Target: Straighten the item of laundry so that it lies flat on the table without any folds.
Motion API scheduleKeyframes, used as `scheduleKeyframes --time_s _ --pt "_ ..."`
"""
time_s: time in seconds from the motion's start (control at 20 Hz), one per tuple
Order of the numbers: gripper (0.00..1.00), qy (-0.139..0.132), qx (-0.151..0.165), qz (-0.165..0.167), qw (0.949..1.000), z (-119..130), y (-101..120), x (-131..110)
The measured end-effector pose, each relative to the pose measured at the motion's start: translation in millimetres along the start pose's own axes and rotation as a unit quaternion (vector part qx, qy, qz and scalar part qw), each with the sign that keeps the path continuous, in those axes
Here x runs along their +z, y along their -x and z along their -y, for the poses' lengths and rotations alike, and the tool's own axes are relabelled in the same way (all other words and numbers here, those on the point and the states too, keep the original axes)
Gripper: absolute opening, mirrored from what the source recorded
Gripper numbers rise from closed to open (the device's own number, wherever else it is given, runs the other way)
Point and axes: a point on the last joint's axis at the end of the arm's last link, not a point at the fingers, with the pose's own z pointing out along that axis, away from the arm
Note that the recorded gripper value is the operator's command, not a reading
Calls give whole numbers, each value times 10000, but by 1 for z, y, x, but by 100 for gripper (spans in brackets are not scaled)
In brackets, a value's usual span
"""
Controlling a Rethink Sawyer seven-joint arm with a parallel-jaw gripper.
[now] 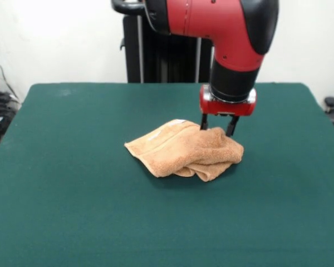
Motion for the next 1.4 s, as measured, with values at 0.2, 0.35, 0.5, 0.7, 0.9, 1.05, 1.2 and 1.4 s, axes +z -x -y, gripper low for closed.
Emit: scheduleKeyframes --time_s 0.2,0.35,0.5,0.7,0.9,1.05,1.2,1.4 --pt "100 6 3 -118 9999 1 4 0" --pt "100 8 0 -141 9999 0 5 0" --pt "100 8 0 -142 9999 0 5 0" --pt "100 9 2 -143 9999 0 5 0" --pt "100 15 6 -143 9999 1 5 0" --pt "100 16 6 -144 9999 1 5 0" --pt "100 -3 -26 -137 9999 0 5 0" --pt "100 -58 -119 -117 9998 -2 5 1"
